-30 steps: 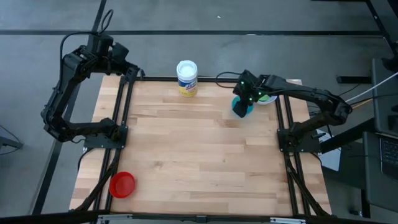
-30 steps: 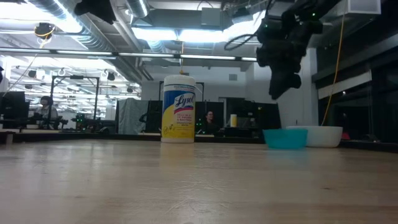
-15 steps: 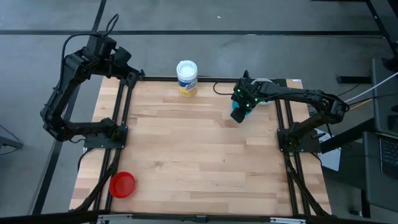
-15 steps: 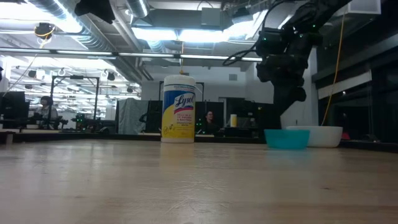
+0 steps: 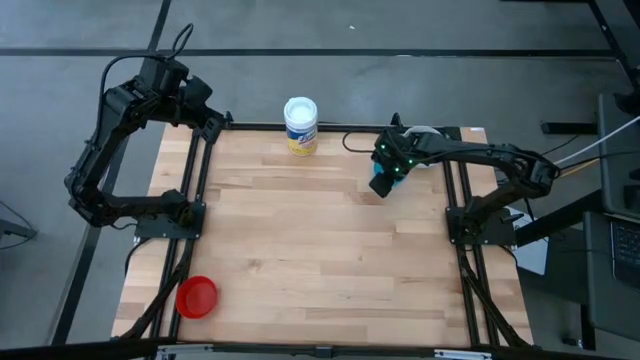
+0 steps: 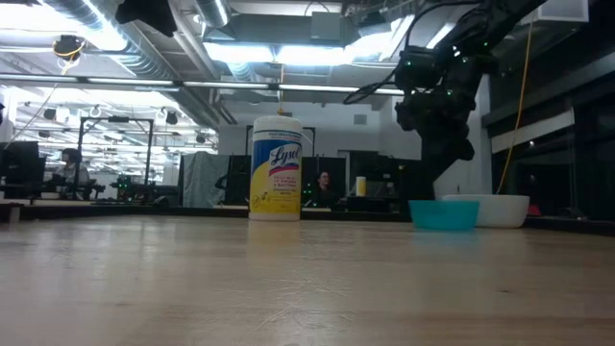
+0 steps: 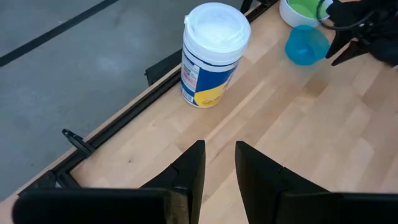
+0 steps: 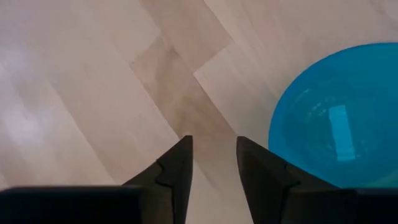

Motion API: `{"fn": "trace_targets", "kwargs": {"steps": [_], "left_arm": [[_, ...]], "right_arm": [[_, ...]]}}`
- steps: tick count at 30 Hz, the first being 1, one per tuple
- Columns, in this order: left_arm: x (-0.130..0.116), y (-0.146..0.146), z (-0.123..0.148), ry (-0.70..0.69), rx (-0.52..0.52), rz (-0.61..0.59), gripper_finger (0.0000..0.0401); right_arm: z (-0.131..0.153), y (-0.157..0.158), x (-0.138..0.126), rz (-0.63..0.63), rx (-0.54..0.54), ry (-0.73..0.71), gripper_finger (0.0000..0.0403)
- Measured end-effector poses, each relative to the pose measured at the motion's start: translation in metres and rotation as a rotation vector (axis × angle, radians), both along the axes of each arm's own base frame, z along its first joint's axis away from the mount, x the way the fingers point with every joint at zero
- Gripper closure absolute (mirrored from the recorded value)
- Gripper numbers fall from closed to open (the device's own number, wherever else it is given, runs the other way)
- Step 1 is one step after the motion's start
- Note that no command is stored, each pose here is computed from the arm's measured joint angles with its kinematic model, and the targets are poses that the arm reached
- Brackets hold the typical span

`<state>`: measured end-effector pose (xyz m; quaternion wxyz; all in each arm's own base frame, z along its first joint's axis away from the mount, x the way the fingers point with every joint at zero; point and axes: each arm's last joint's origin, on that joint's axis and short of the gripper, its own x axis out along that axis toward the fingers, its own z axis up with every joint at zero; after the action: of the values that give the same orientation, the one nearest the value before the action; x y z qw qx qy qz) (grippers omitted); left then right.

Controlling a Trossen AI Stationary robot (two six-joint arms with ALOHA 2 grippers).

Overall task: Nest bowls inside each other
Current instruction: Stack the light blue bowl on top of the green bowl

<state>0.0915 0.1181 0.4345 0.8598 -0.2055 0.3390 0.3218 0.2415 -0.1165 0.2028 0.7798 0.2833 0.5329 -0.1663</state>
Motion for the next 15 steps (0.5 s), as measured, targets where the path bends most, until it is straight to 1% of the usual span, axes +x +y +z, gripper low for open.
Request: {"fn": "trace_targets", "kwargs": {"steps": [4,9,13,15], "left_arm": [[0.0,0.0,0.0,-0.003,-0.002,-0.005,0.0317],[-0.001,-0.001,-0.001,0.005,-0.022,-0.009,0.0317],[-0.002,-0.003,-0.003,0.022,-0.045,-0.009,0.0317],[-0.002,-0.004,-0.003,0.024,-0.049,-0.009,0.0317]], "right_arm": [[-0.009,-0.002,0.003,-0.007,0.011,0.037,0.0278],[-0.02,-0.004,0.007,-0.009,0.008,0.078,0.0269],[-0.022,-0.006,0.01,-0.009,-0.009,0.059,0.0265],[-0.021,-0.007,0.012,-0.009,0.008,0.029,0.0264]]}}
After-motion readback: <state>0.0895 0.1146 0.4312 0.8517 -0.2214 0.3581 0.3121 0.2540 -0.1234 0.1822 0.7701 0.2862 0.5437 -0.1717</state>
